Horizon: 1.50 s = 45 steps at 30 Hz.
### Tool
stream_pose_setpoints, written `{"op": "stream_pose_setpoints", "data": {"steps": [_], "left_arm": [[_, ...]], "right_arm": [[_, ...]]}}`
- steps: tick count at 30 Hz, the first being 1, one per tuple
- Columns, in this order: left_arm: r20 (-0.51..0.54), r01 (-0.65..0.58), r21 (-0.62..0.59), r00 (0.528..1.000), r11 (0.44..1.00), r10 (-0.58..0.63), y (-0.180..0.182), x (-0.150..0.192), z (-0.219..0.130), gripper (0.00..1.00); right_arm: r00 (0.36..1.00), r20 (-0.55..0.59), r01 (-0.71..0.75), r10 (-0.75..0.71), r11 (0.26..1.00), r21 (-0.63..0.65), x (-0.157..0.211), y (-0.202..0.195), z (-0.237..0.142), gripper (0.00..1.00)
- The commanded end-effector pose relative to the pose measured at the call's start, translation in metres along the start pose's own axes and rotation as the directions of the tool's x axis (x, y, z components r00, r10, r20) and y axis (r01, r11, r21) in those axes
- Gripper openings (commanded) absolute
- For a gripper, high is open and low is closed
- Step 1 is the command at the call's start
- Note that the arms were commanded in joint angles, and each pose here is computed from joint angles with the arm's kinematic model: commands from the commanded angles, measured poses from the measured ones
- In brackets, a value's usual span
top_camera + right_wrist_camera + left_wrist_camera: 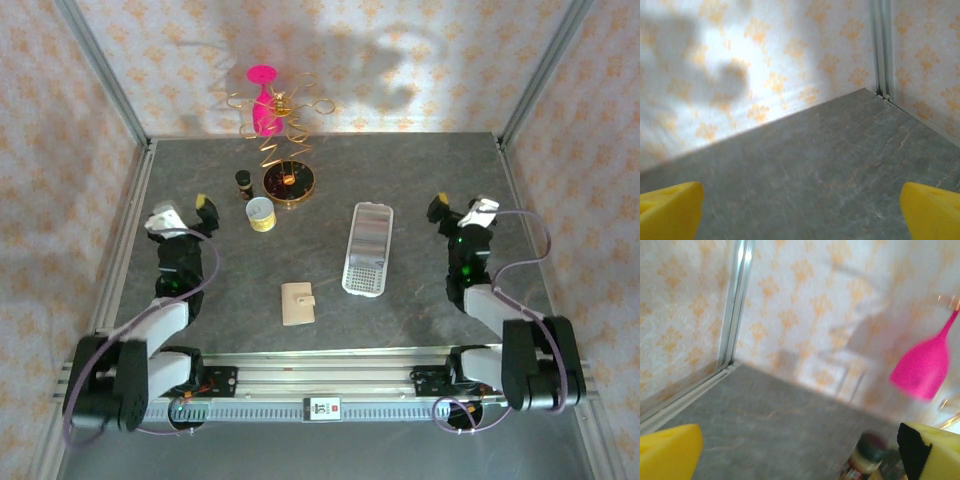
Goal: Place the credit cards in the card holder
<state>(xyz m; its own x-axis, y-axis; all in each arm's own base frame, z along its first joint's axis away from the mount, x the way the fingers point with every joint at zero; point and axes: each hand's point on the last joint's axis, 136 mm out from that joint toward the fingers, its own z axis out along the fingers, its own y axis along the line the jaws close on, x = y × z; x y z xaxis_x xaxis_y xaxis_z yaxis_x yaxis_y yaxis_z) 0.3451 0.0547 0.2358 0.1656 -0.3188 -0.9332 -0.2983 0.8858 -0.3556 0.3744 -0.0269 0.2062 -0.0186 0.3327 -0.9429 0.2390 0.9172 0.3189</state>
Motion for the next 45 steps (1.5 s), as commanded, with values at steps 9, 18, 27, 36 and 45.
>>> {"op": "stream_pose_setpoints", "data": {"steps": [9,18,27,36,45], "left_arm": [[-0.475,0.400,0.114,0.826,0.909,-0.304,-0.041,0.067,-0.037,0.98],[-0.734,0.362,0.139,0.663,0.922,-0.150,-0.075,0.122,-0.090,0.84],[-0.864,0.430,0.146,0.494,0.891,-0.097,-0.088,0.168,-0.150,0.71],[-0.889,0.410,0.137,0.453,0.902,-0.071,-0.079,0.185,-0.170,0.62],[-0.897,0.440,0.139,0.436,0.887,-0.076,-0.085,0.187,-0.177,0.60]], "right_arm": [[0.913,-0.292,-0.202,0.284,0.938,0.281,0.036,-0.031,-0.030,1.00],[0.846,-0.502,-0.233,0.178,0.971,-0.048,0.034,0.090,-0.077,0.94],[0.668,-0.743,-0.208,-0.040,0.949,-0.239,0.134,0.216,-0.165,0.63],[0.552,-0.819,-0.014,-0.160,0.980,-0.201,0.224,0.242,-0.191,0.31],[0.578,-0.794,0.229,-0.188,0.971,-0.063,0.246,0.211,-0.170,0.22]]}}
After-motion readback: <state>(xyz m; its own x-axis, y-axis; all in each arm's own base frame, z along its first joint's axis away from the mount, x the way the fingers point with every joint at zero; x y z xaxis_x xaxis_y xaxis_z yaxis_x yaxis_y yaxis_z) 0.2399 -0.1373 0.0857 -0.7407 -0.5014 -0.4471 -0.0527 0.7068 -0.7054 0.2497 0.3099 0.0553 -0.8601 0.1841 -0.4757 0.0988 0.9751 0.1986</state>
